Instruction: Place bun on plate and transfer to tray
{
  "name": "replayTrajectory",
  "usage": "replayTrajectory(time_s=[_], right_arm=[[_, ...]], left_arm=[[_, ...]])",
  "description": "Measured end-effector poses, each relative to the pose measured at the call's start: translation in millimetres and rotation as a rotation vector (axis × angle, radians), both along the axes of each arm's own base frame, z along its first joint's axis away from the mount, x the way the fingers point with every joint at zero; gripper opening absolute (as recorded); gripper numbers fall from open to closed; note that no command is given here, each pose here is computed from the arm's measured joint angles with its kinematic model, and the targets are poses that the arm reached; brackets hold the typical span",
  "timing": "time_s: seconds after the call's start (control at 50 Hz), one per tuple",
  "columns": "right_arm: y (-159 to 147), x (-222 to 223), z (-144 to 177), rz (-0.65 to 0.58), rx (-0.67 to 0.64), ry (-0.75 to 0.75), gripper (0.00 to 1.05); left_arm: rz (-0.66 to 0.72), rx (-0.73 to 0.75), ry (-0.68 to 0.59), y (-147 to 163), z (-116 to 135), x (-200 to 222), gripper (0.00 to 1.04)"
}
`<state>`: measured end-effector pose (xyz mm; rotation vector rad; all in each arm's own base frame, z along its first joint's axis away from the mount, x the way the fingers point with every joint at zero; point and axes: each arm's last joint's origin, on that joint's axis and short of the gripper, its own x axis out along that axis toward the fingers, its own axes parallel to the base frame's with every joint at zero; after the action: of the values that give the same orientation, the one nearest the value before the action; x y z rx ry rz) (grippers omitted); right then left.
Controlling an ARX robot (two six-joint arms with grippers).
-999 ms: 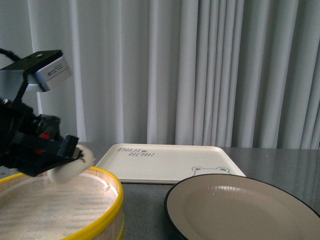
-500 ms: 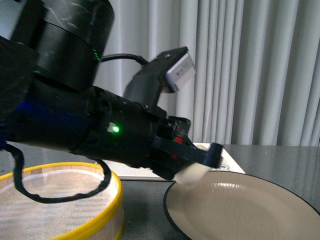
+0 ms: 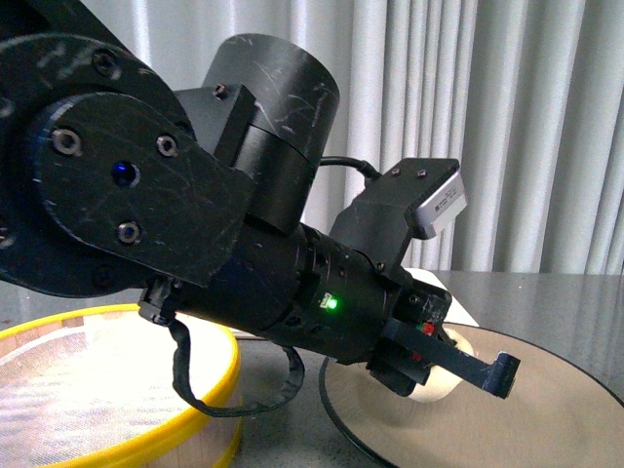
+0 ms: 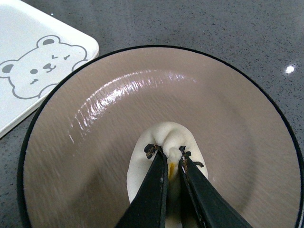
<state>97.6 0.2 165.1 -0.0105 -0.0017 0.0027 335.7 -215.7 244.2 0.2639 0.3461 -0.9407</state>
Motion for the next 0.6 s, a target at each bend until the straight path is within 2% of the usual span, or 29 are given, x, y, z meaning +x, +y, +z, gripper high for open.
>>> replayTrajectory(time_s=[0.18, 0.599], right_arm=[[0, 0, 0, 0.0, 0.0, 0.0, 0.96], [0, 0, 0, 0.0, 0.0, 0.0, 0.96]], left_arm=[[-0.025, 0.019, 0.019, -12, -6, 1, 0.04], [0.011, 0.063, 0.069, -36, -24, 6, 0.04]])
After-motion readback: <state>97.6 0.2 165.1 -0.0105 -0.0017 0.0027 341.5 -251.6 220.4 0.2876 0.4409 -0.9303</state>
